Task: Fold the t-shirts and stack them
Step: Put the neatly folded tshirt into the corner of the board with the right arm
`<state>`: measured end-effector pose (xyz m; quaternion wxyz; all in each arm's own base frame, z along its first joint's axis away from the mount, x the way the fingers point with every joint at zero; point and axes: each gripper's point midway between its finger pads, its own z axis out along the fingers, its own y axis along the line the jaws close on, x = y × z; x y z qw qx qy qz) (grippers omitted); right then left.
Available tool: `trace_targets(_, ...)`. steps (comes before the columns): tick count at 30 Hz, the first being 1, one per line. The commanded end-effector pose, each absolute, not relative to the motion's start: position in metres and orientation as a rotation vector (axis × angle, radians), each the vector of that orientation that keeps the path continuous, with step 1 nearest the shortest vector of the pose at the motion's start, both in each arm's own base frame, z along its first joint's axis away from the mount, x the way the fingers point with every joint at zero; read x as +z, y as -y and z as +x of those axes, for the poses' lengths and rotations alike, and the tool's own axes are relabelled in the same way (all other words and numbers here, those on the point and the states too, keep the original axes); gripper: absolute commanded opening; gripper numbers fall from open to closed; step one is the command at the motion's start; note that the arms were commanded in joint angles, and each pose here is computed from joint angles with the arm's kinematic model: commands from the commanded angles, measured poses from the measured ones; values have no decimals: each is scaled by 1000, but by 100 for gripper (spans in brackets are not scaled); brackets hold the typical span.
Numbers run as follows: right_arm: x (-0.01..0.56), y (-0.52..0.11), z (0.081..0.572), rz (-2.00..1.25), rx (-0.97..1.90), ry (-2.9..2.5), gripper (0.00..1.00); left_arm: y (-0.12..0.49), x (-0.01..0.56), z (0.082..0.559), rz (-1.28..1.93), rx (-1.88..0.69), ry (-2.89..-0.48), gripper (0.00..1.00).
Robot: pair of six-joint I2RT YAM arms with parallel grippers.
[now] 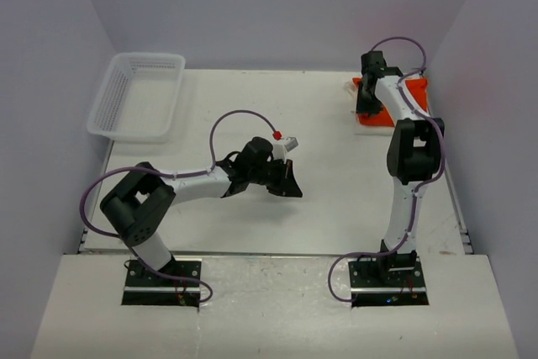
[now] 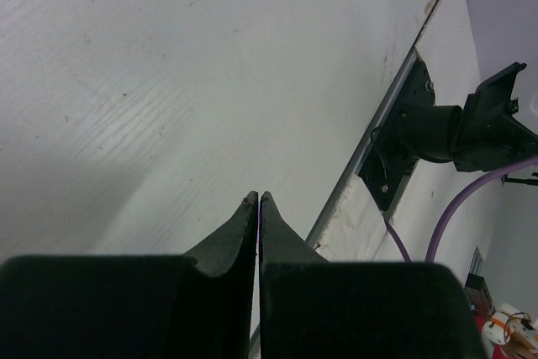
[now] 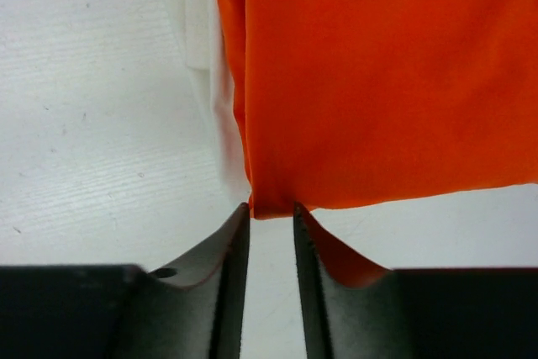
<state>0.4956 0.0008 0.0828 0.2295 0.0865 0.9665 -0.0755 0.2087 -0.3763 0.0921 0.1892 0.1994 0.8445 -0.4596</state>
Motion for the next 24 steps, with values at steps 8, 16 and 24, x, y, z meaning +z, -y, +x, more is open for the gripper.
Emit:
trace_targets(8,132,2,497,318,-191,-2497,70,391,111,217,611,-1338,-2296,1)
trace_targets(16,156,49,529,451,-203,-2398,39,404,131,232,647,-1328,-2211,2)
trace_targets(24,138,96,560,424,-373,-2398,0,404,119,227,687,-1326,-2280,2)
